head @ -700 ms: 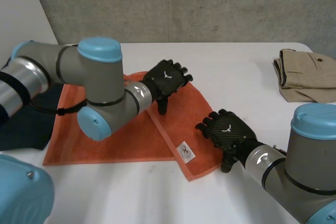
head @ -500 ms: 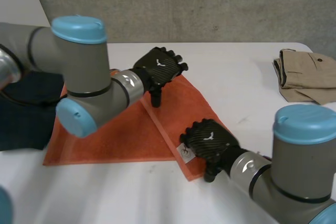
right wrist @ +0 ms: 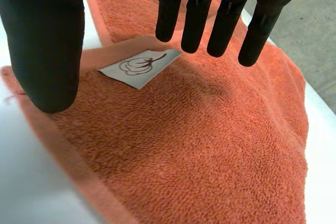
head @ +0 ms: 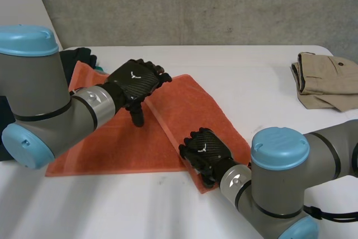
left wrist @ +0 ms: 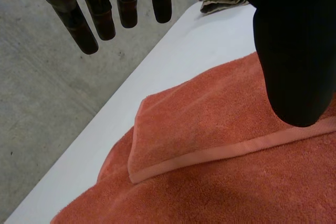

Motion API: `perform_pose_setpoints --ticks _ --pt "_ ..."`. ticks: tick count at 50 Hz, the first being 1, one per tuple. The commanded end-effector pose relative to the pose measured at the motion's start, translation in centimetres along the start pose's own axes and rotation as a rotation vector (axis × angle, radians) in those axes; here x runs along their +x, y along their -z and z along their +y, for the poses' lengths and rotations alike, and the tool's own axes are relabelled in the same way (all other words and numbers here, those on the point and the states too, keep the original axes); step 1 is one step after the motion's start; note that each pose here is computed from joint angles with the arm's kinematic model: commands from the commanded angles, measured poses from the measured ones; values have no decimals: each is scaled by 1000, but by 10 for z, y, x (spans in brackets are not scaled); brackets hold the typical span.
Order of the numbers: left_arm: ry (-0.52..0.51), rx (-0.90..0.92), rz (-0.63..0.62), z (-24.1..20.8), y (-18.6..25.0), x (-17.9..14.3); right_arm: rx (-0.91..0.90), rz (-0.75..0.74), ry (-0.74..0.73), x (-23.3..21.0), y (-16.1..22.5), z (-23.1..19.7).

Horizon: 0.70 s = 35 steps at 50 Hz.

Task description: Fold the laundry.

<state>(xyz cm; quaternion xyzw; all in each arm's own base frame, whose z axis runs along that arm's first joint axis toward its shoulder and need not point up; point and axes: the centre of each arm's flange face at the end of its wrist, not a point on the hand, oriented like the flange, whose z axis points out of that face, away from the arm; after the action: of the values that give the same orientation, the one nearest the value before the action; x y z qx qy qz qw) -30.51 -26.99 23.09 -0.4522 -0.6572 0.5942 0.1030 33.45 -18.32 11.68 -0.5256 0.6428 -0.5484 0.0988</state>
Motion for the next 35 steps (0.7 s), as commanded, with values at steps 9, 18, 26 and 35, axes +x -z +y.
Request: perform_pose_setpoints --ticks 9,18,26,35 --pt "33 -18 -16 7 6 -12 45 103 5 15 -28 -2" --pt "57 -28 -9 13 11 -16 57 129 -18 24 -39 0" --pt "74 -48 -18 21 15 -24 116 181 -98 45 -30 -20" --pt "79 -88 -40 31 30 -32 203 415 -242 137 -27 -29"
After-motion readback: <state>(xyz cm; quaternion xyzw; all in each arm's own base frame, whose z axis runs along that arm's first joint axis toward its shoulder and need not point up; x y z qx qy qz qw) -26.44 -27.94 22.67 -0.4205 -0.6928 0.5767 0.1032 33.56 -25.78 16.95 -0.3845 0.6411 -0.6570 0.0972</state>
